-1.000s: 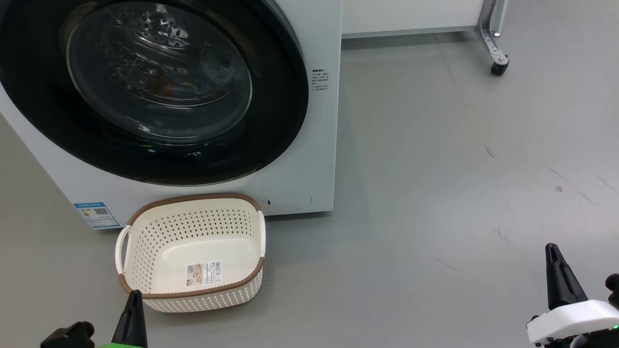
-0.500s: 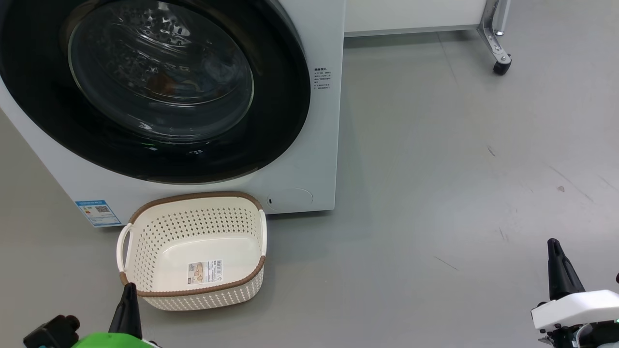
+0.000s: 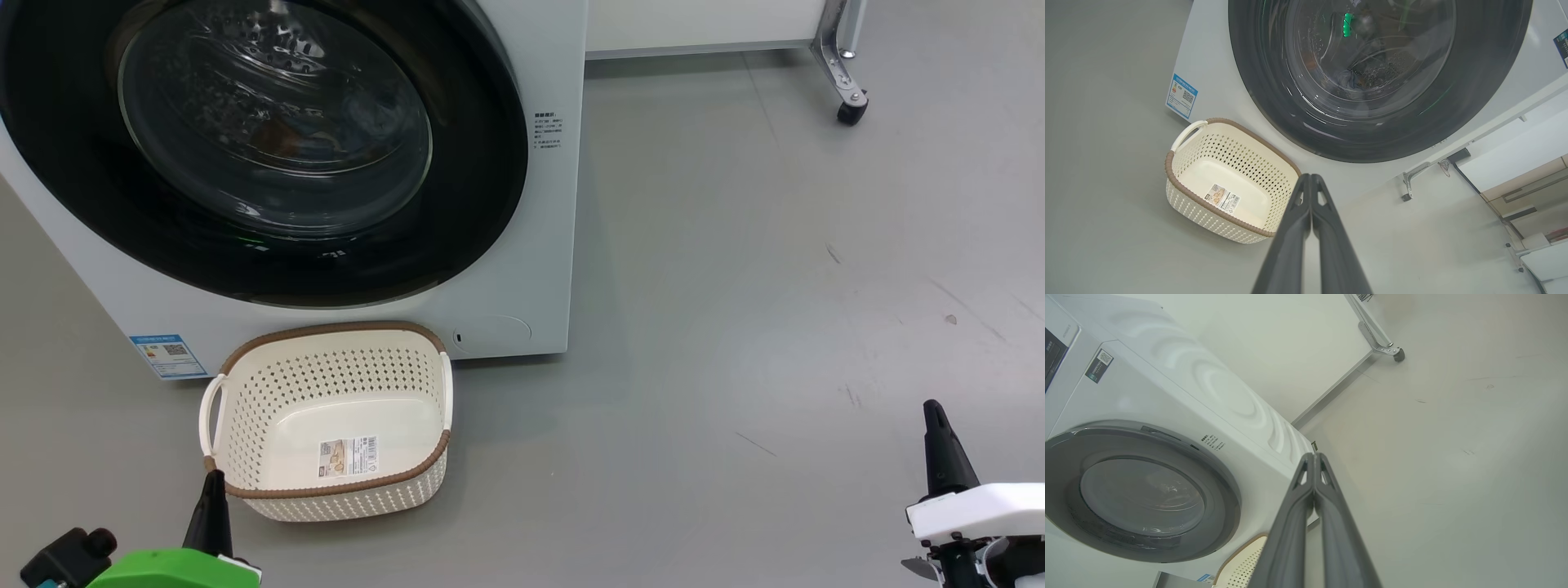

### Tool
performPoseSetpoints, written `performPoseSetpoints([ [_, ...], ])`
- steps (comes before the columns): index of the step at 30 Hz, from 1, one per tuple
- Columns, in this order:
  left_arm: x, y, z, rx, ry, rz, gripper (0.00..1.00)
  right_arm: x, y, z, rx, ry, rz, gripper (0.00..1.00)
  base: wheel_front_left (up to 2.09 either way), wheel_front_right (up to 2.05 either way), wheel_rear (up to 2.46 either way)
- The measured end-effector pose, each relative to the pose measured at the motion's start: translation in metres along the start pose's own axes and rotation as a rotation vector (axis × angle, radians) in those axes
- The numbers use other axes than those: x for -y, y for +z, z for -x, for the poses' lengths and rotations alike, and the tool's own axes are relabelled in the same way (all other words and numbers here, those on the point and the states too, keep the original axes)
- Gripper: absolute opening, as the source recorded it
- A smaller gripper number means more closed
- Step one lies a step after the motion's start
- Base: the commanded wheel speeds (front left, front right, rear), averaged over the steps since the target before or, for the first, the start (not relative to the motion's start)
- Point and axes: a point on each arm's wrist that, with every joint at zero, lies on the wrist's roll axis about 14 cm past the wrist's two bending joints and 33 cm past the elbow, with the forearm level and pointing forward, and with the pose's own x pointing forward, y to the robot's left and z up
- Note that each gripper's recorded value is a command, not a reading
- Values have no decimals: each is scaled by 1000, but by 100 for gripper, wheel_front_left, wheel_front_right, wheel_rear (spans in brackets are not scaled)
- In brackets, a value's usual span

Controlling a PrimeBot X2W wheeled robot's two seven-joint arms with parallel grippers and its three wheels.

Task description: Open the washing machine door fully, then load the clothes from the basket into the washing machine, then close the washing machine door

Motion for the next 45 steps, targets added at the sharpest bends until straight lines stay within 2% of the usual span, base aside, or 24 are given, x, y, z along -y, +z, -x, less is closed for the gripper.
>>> performPoseSetpoints([
  [23,7,14,-13,10,-14,294,0,-6,-4,-10,-26,-3,-348,0,0,0,0],
  [45,15,25,-22,11,-52,565,0,-19,-3,-21,-38,39,-683,0,0,0,0],
])
